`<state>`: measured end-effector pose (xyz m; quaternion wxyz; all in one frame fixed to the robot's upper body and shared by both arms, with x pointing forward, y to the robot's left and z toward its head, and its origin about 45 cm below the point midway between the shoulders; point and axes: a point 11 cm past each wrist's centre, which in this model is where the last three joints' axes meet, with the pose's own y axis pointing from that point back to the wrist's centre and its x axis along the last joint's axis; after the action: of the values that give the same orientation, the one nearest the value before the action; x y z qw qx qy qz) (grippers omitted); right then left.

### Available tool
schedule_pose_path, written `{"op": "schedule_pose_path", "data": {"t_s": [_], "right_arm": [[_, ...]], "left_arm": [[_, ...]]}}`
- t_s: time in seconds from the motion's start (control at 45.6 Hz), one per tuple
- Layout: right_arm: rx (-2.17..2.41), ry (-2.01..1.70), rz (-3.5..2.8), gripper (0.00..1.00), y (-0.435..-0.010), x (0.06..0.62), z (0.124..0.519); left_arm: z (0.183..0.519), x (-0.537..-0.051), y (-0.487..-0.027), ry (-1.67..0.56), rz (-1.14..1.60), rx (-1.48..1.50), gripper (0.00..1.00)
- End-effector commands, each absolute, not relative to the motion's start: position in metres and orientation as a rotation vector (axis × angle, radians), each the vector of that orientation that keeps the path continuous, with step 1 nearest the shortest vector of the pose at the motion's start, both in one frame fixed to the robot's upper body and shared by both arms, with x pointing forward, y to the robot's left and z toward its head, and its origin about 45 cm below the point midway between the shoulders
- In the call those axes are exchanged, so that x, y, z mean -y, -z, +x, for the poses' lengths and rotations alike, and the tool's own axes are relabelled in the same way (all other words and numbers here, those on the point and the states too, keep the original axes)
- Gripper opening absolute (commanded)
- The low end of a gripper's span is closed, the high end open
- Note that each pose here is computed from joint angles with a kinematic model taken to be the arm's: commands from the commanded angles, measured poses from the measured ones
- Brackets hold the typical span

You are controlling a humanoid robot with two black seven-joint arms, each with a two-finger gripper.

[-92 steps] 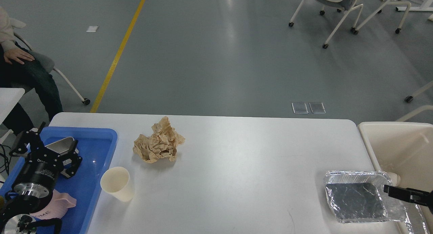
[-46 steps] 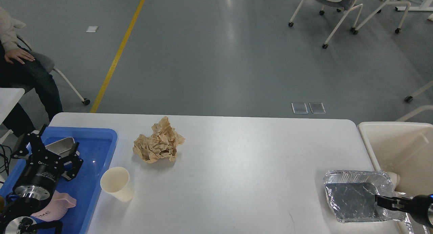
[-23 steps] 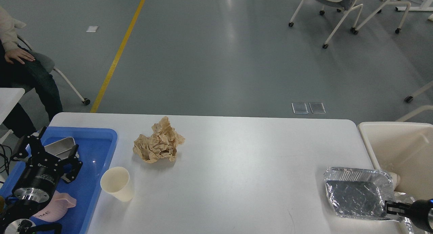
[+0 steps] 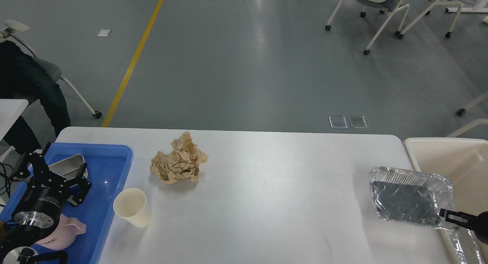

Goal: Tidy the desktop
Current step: 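Lift the foil tray with the right gripper and swing it inward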

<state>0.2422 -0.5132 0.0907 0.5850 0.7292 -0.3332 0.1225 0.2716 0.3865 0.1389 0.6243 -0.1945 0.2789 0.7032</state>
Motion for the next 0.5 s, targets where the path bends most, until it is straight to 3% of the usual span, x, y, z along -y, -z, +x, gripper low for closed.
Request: {"op": "schedule_pose_path", "data": {"t_s": [0.0, 0.285, 0.483], "right_arm": [[0.846, -0.315, 1.701, 0.00, -0.125, 0.536, 0.247], [0.993, -0.272, 1.784, 0.00, -0.230, 0.586, 0.257], [0.995, -0.305, 1.863, 0.00, -0.264, 0.567, 0.287]], "left_arm": [[0.272, -0.387, -0.140, -1.615, -0.444, -0.637, 0.97], [0.273, -0.387, -0.140, -1.615, -0.441, -0.640, 0.97], [0.272, -0.388, -0.139, -1.629, -0.436, -0.643, 0.97]]}}
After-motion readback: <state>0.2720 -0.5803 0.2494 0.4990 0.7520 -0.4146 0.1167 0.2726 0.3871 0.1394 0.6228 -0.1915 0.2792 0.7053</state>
